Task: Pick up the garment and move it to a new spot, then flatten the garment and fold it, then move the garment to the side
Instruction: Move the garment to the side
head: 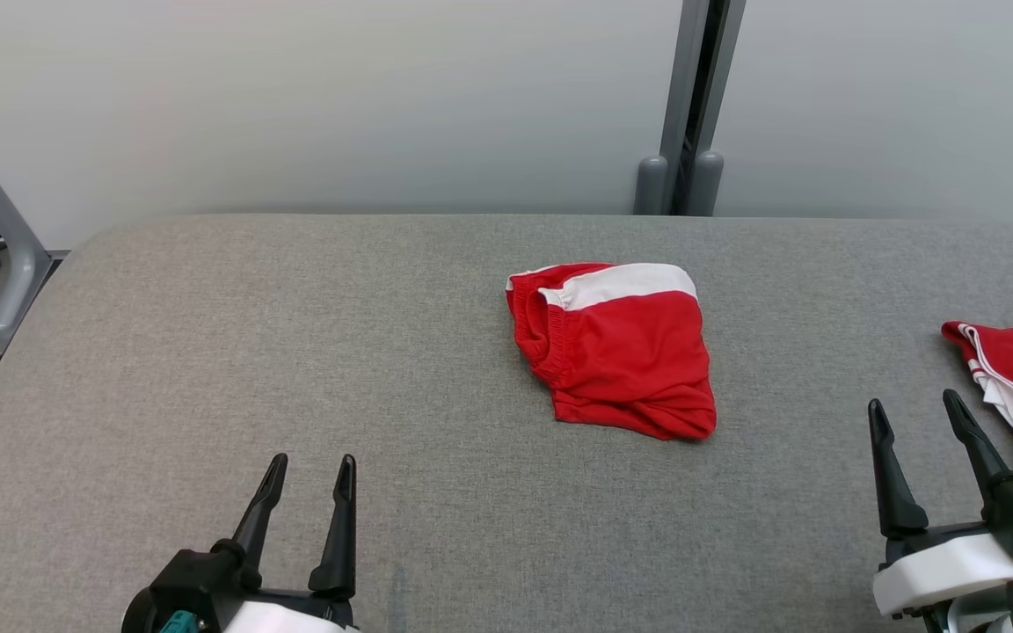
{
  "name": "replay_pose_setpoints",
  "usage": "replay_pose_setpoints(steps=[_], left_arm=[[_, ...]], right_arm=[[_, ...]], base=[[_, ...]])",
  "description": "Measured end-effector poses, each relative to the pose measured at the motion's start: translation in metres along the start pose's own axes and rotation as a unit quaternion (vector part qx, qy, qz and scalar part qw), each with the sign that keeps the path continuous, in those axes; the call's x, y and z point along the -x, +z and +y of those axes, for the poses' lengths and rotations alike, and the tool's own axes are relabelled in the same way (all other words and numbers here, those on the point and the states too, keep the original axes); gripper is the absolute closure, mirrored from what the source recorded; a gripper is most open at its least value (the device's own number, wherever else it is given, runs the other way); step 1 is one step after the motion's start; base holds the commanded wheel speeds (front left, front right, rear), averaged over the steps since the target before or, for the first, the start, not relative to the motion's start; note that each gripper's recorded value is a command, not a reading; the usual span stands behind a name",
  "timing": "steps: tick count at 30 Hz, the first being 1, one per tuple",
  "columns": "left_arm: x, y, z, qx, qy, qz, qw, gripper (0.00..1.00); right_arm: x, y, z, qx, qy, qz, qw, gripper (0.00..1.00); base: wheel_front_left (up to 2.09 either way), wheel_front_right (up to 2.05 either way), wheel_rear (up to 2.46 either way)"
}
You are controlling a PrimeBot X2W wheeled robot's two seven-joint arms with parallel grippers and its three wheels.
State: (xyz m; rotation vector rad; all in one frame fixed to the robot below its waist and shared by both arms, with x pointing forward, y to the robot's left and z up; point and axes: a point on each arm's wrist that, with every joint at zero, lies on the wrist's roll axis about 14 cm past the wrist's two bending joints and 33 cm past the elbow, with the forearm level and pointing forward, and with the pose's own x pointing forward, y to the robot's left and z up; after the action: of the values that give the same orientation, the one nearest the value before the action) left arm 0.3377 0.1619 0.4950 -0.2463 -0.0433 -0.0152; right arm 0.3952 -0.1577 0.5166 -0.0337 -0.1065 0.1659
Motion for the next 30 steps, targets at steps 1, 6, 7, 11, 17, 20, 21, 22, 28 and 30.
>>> replay_pose_setpoints(steps=[1, 6, 7, 11, 17, 20, 21, 22, 28, 30], left_arm=[[0.0003, 0.0, 0.0, 0.0, 0.0, 0.0, 1.0, 0.0], [0.0017, -0.0006, -0.0004, -0.001, -0.001, 0.001, 1.0, 0.0], [0.0018, -0.0008, -0.0002, -0.002, 0.0, 0.001, 1.0, 0.0], [0.0021, -0.0016, 0.0001, -0.002, 0.0, 0.003, 1.0, 0.0], [0.0025, -0.0024, 0.0009, -0.002, 0.002, 0.004, 1.0, 0.0], [0.0026, -0.0028, 0.0015, -0.002, 0.003, 0.005, 1.0, 0.0], [0.0026, -0.003, 0.0016, -0.002, 0.003, 0.005, 1.0, 0.0], [0.0027, -0.0031, 0.0017, -0.002, 0.003, 0.005, 1.0, 0.0], [0.0032, -0.0037, 0.003, -0.002, 0.006, 0.006, 1.0, 0.0], [0.0033, -0.0039, 0.0034, -0.003, 0.006, 0.006, 1.0, 0.0]], right_arm=[[0.0, -0.0003, 0.0004, 0.0, 0.001, 0.0, 1.0, 0.0], [-0.0001, -0.0027, 0.0027, -0.004, 0.004, 0.004, 1.0, 0.0], [-0.0002, -0.003, 0.0031, -0.004, 0.004, 0.004, 1.0, 0.0], [-0.0007, -0.0042, 0.0032, -0.007, 0.005, 0.006, 1.0, 0.0], [-0.0014, -0.0061, 0.0038, -0.007, 0.006, 0.008, 1.0, 0.0], [-0.0017, -0.0068, 0.0039, -0.007, 0.007, 0.009, 1.0, 0.0], [-0.0019, -0.0071, 0.004, -0.008, 0.007, 0.01, 1.0, 0.0], [-0.002, -0.0074, 0.0039, -0.008, 0.007, 0.01, 1.0, 0.0], [-0.0029, -0.0091, 0.0049, -0.008, 0.008, 0.013, 1.0, 0.0], [-0.0032, -0.0095, 0.0053, -0.008, 0.009, 0.013, 1.0, 0.0]], base=[[0.0, 0.0, 0.0], [0.0, 0.0, 0.0], [0.0, 0.0, 0.0], [0.0, 0.0, 0.0], [0.0, 0.0, 0.0], [0.0, 0.0, 0.0], [0.0, 0.0, 0.0], [0.0, 0.0, 0.0], [0.0, 0.0, 0.0], [0.0, 0.0, 0.0]])
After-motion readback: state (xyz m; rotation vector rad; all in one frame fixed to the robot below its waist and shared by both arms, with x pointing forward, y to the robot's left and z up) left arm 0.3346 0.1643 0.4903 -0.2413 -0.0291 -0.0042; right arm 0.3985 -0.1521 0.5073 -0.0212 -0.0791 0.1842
